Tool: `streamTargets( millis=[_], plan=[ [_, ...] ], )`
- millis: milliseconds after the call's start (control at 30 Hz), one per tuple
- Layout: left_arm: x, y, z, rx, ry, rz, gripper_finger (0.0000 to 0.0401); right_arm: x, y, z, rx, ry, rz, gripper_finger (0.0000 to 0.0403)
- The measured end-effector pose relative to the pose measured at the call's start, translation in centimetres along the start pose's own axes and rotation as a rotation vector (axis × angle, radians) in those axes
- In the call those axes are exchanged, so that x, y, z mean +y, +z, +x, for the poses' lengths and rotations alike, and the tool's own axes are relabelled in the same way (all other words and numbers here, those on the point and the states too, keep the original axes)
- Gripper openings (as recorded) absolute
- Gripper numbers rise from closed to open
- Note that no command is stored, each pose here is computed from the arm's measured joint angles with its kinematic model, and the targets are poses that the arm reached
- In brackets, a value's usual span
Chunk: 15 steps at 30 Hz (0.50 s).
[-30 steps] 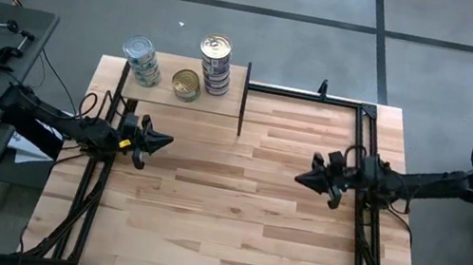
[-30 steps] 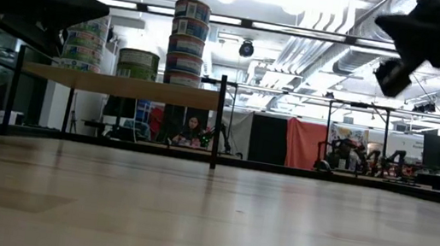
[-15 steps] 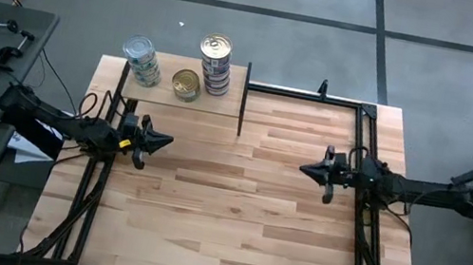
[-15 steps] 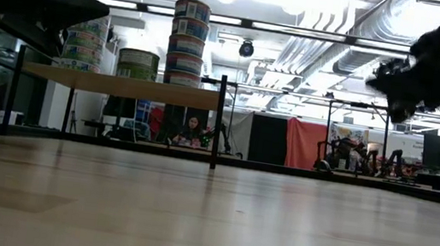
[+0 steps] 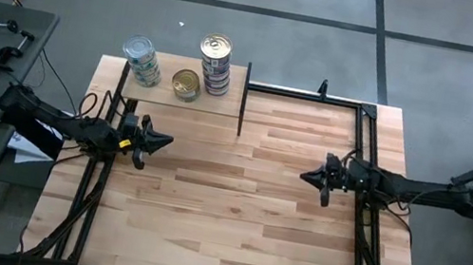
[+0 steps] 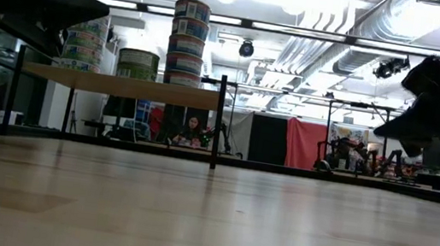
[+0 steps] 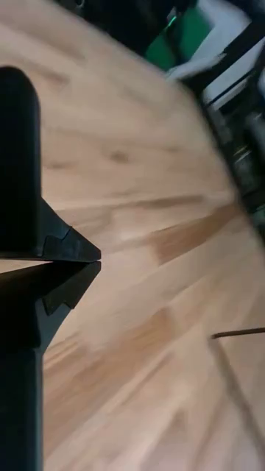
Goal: Stack canned seafood by type on shelf
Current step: Return to Home Position
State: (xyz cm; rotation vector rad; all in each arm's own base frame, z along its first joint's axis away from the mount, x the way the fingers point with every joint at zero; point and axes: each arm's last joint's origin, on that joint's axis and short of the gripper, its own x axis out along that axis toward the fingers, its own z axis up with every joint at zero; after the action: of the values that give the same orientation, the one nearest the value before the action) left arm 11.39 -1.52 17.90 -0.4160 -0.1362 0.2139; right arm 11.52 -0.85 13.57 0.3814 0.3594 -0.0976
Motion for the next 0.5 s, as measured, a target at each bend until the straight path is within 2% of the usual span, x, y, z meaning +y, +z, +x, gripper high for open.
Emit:
streamTargets(
  millis=[333,500],
  plan=[
    [0.2,0.7,-0.9,-0.049,-0.019,-0.028,0.0001,1.2,2.2,-2.9,-0.348,0.15,-0.025,0.0],
    [0.3,1.5,-1.6,-0.115,-0.046,-0.065,0.0001,1.4,2.7,-3.2,-0.406,0.177,-0.029,0.0]
  ],
)
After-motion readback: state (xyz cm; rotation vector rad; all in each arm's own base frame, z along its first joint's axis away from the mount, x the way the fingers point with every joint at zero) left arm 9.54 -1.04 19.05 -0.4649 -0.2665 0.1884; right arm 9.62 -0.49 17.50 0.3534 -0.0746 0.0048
